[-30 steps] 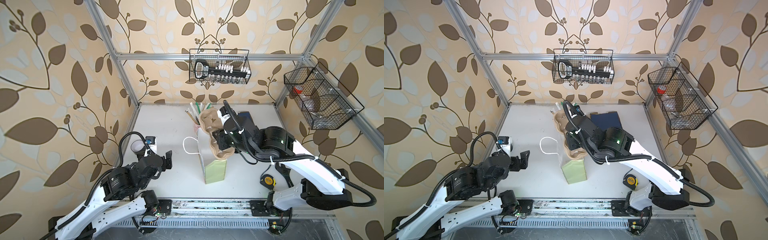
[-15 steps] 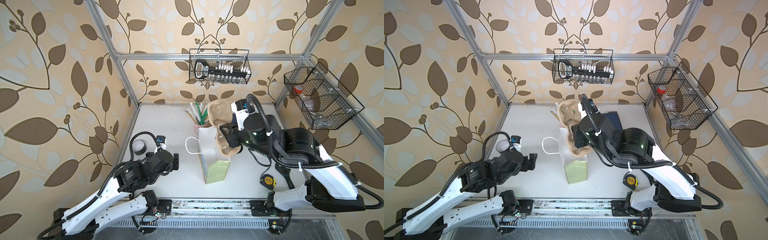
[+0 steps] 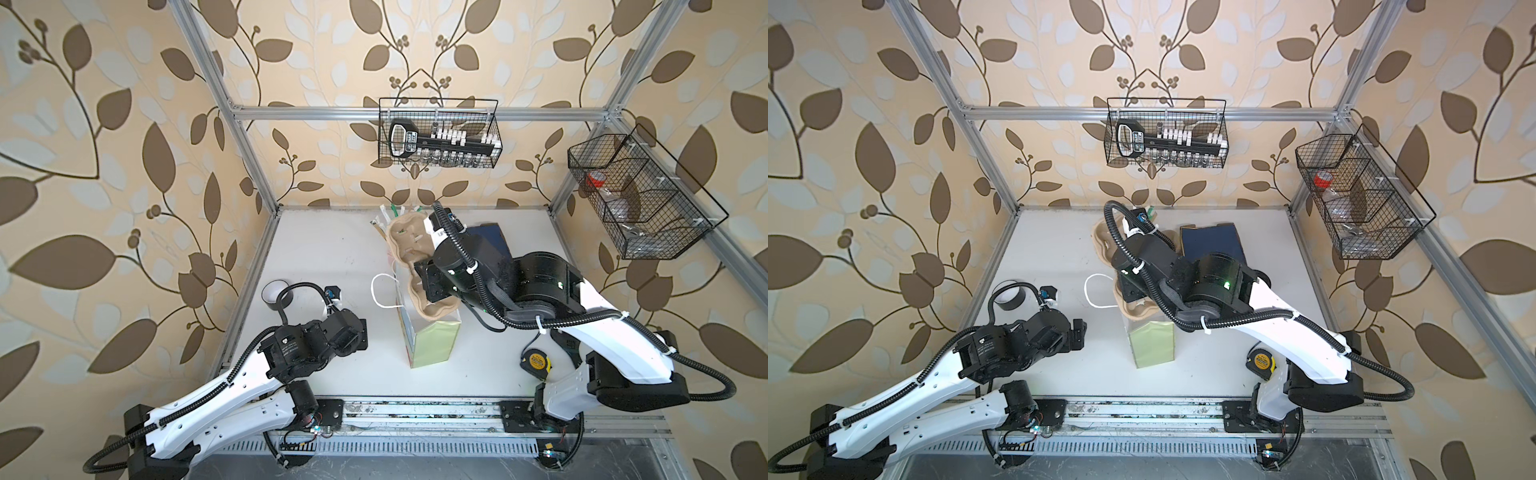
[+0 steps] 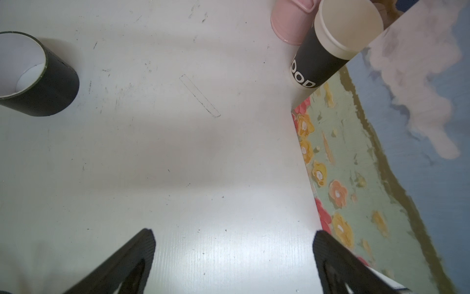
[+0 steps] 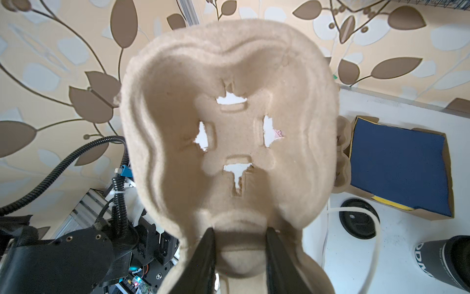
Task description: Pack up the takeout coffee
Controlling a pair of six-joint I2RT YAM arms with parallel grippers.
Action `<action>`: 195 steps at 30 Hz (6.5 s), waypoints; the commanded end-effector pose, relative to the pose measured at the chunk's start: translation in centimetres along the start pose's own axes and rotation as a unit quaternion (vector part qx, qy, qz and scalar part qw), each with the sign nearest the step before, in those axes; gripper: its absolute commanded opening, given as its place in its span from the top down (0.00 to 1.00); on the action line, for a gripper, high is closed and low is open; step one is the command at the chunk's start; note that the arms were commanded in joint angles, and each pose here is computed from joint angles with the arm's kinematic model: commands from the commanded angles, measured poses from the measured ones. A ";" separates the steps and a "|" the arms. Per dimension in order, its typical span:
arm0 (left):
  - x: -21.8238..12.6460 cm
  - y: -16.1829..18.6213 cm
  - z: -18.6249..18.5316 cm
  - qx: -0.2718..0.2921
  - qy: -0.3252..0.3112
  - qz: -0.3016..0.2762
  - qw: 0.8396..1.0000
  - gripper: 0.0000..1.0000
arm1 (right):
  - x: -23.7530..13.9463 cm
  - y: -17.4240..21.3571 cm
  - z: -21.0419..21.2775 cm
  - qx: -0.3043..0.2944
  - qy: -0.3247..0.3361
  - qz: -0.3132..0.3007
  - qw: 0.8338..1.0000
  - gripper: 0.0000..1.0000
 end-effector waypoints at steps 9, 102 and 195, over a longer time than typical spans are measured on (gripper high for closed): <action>1.8 1.2 0.1 -0.045 -0.005 0.001 0.999 0.01 | 3.5 1.9 -2.0 0.004 0.036 0.047 0.998 0.69; 2.9 1.7 0.3 -0.032 -0.025 0.005 0.999 0.01 | 8.8 1.2 -5.8 0.088 0.080 0.011 0.993 0.71; 3.0 1.4 0.8 -0.028 -0.050 -0.001 0.998 0.01 | 6.3 6.4 -8.0 0.027 0.110 0.032 0.993 0.72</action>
Point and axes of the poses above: each gripper's point midway between its finger pads, its own x axis out along the fingers, its own z axis along the line the jaws close on, y = z × x, the point moved 3 cm from there along -x, back along the fingers, and after that the axes turned 15 degrees about x, right-handed, at the moved point
